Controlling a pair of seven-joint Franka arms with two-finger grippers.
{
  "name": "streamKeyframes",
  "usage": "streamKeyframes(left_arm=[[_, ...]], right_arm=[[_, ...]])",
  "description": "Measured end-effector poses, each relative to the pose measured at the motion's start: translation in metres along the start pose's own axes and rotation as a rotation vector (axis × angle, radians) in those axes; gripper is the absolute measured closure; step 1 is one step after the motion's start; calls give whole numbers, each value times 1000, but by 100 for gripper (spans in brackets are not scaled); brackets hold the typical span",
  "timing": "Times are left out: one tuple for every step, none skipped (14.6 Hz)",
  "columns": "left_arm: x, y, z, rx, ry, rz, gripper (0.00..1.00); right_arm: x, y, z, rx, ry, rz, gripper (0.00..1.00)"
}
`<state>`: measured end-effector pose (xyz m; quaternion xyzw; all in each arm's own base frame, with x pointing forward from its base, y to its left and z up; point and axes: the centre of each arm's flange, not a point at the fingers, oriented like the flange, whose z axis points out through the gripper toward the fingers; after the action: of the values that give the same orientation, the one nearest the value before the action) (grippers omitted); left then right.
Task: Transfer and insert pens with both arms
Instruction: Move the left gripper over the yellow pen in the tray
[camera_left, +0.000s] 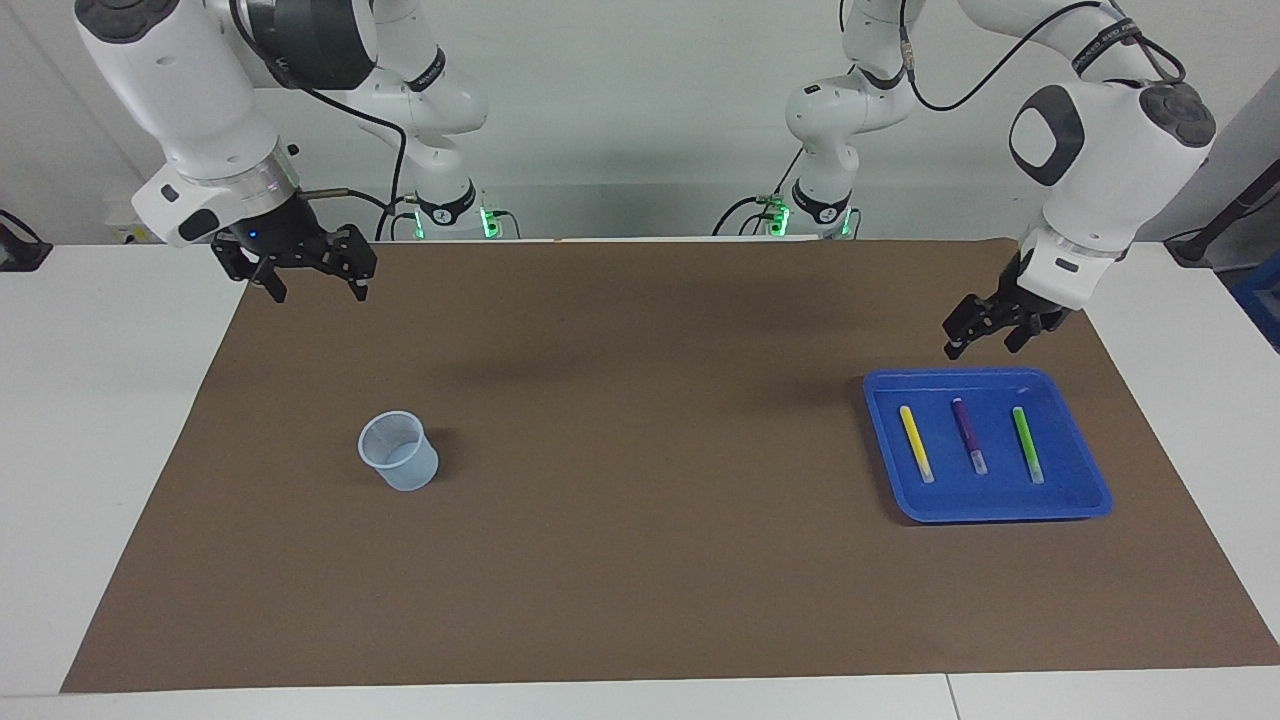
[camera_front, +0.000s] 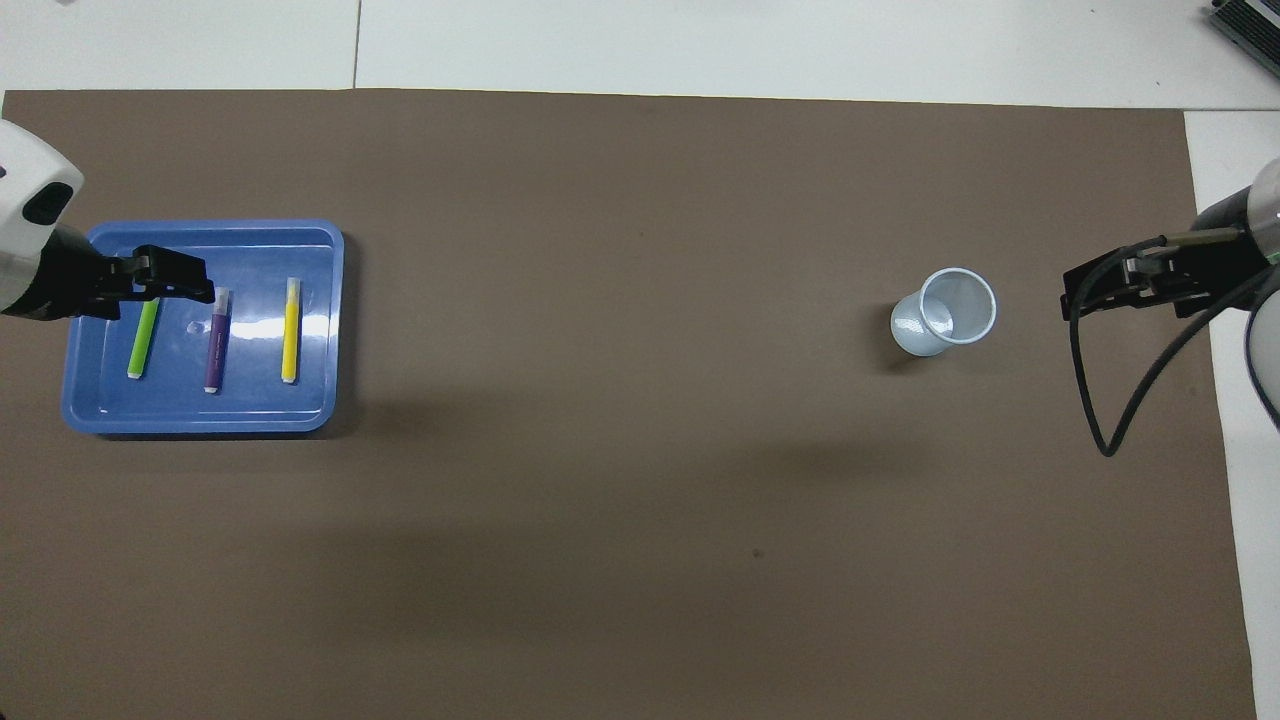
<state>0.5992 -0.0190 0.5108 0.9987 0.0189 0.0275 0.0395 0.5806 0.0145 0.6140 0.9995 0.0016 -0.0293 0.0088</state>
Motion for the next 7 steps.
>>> streamKeyframes(left_arm=[[5, 4, 9, 8, 9, 33, 1], [10, 6, 16, 17, 18, 57, 1], [13, 6, 21, 22, 21, 69, 1], [14, 6, 24, 23, 18, 75, 1], [15, 4, 25, 23, 15, 74, 1], [17, 1, 29, 22, 5, 72, 2], [21, -2, 34, 23, -14, 73, 2]], right_arm=[[0, 0, 0, 0, 0, 0, 0], [0, 0, 0, 0, 0, 0, 0], [0, 0, 0, 0, 0, 0, 0], [0, 0, 0, 0, 0, 0, 0], [0, 0, 0, 0, 0, 0, 0], [0, 0, 0, 0, 0, 0, 0], [0, 0, 0, 0, 0, 0, 0]])
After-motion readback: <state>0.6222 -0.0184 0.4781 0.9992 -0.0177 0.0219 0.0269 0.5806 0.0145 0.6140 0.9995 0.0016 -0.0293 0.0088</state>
